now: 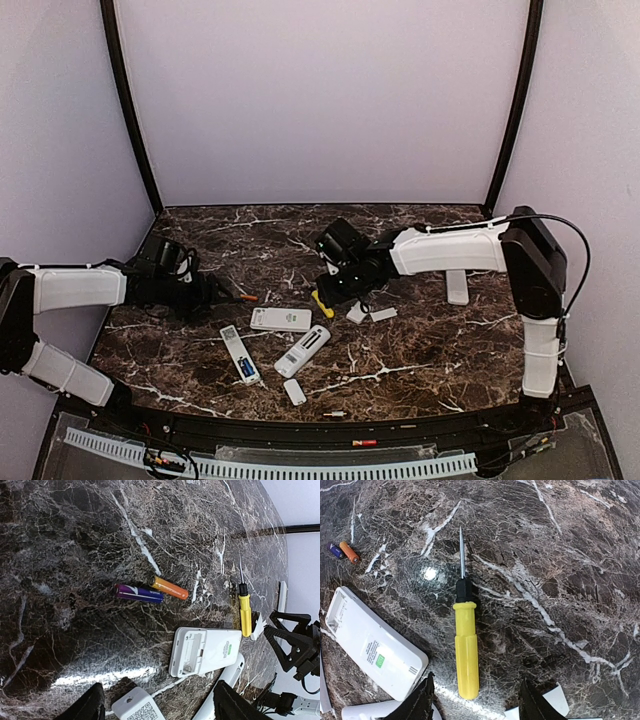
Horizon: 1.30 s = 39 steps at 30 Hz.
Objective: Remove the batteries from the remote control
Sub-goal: Pick up the screwdriver from the center of the board.
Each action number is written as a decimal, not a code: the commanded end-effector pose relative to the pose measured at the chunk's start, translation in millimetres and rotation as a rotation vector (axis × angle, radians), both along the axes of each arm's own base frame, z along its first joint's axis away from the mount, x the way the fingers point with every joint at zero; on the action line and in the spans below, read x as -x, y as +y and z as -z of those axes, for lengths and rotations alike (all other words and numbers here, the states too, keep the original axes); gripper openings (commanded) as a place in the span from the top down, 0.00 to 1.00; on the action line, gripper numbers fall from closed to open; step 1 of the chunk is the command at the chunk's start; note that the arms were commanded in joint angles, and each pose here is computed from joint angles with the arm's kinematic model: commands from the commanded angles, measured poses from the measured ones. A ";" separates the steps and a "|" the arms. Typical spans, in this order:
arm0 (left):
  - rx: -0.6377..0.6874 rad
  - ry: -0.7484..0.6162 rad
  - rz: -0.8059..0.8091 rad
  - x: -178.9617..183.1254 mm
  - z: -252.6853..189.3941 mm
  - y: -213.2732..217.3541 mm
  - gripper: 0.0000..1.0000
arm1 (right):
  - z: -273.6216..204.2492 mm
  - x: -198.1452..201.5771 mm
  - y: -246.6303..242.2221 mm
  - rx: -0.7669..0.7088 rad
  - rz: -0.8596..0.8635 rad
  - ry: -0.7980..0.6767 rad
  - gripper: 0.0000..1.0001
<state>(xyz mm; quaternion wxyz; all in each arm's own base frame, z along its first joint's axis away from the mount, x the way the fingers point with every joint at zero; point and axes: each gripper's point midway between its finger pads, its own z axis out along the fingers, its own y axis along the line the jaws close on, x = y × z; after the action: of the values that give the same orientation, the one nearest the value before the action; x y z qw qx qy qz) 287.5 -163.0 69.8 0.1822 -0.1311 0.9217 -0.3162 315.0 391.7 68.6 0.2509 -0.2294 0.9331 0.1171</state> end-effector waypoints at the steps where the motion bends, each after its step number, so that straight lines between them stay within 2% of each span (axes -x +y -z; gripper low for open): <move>1: -0.014 -0.028 0.003 -5.5 -10.2 -0.1 0.27 | 2.7 -5.9 8.9 -0.002 -0.012 -0.002 0.51; 5: -0.010 -0.034 0.002 -8.0 -12.9 -1.1 0.27 | 6.8 -4.8 22.9 -0.022 -0.043 0.021 0.54; 12: -0.011 -0.040 0.000 -8.7 -16.2 -0.7 0.27 | 22.4 -4.2 16.9 0.031 -0.018 0.034 0.56; 30: -0.018 -0.075 -0.005 -11.8 -31.6 1.1 0.27 | 45.0 -6.6 21.6 0.089 -0.016 0.042 0.77; 32: -0.020 -0.087 -0.006 -12.5 -35.9 1.5 0.26 | 47.9 -5.9 21.0 0.093 -0.013 0.046 0.82; 35: -0.020 -0.136 -0.006 -17.1 -48.5 2.3 0.25 | 40.5 -7.2 20.0 0.077 0.001 0.034 0.98; 39: -0.041 -0.231 0.025 -27.1 -80.8 1.6 0.22 | 0.1 -14.7 16.7 0.009 0.007 -0.022 1.00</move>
<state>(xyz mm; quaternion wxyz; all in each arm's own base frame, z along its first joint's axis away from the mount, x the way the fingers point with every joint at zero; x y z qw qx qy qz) 302.6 -161.4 108.5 0.2337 -0.1144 0.9124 -0.3160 322.4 410.6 27.0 0.2219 -0.2384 0.9412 0.0897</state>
